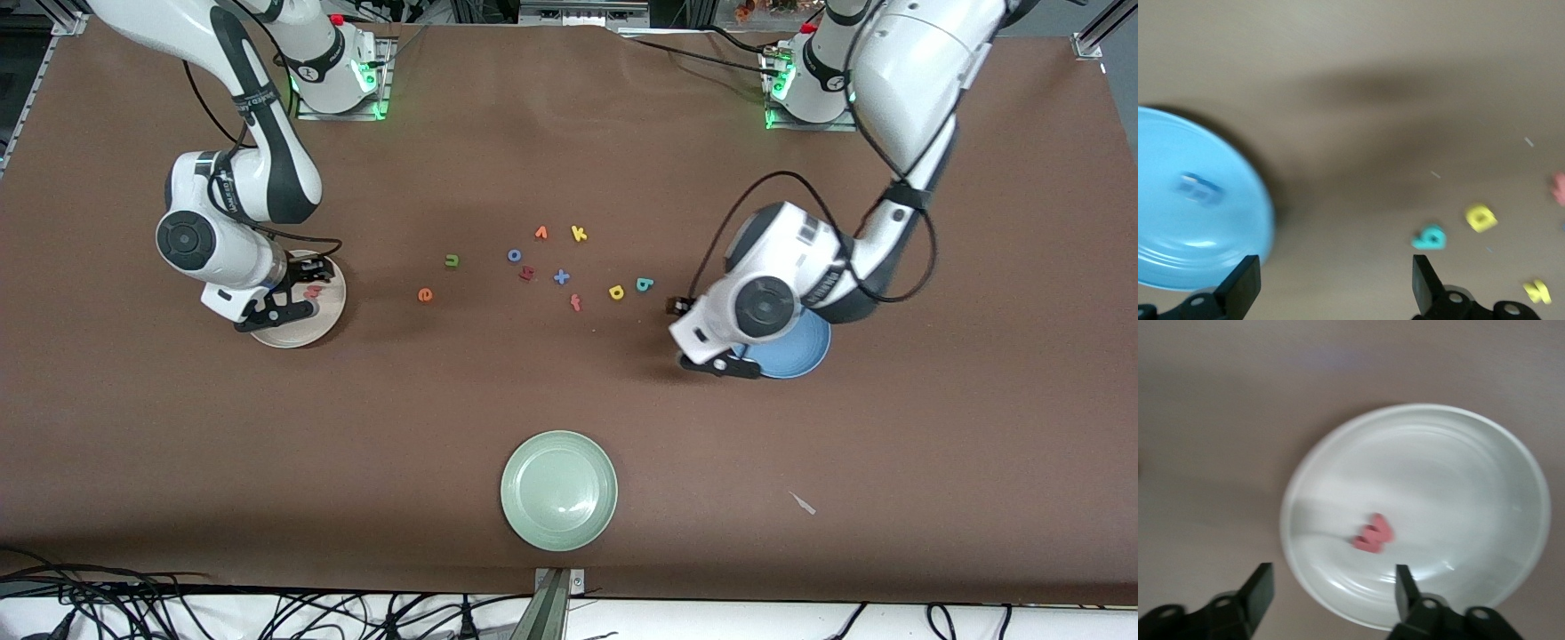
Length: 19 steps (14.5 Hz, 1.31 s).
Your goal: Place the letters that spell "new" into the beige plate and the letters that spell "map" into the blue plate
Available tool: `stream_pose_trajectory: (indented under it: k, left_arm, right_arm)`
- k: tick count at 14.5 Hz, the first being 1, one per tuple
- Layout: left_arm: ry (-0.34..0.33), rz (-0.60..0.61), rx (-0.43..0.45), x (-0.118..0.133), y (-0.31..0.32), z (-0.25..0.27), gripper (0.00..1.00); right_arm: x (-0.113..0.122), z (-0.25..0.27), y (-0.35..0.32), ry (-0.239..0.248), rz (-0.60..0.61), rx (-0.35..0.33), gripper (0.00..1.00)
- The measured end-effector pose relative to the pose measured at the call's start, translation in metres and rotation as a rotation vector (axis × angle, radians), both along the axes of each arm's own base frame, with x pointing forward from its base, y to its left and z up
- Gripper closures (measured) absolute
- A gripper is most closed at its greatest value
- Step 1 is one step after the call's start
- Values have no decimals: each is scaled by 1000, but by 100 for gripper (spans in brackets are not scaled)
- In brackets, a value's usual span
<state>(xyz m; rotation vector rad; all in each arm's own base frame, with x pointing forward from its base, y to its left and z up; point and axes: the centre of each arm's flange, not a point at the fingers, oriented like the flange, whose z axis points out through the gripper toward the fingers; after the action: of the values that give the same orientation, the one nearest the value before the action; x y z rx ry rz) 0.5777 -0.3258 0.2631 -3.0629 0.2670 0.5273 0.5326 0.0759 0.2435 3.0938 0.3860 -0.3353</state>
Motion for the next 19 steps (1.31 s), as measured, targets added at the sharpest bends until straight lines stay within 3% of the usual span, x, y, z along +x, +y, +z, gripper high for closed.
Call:
stream_pose_trajectory:
  k: [1,3,7,13,16,19]
  left_arm:
    - [18,-29,14,-18,-23,-9,0]
    - [56,-74,34,-45,-51,-32,0]
    - [80,-198,1,-57,-63,-48,0]
    - [17,-455,-152,-60,-54,-78,0]
    - [-42,-577,-124,-75,-58,-95,0]
    - [-54,-629,-118,-85,-71,-94,0]
  right_arm:
    - [0,1,13,-4,-12,6,2]
    - [-1,5,41,-21,-32,10,0]
    - [-7,3,94,-78,-107,20,0]
    - [-19,-27,141,-120,-177,13,0]
    - [-24,-43,157,-133,-203,9,2]
    - [-27,-53,159,-131,-211,4,9]
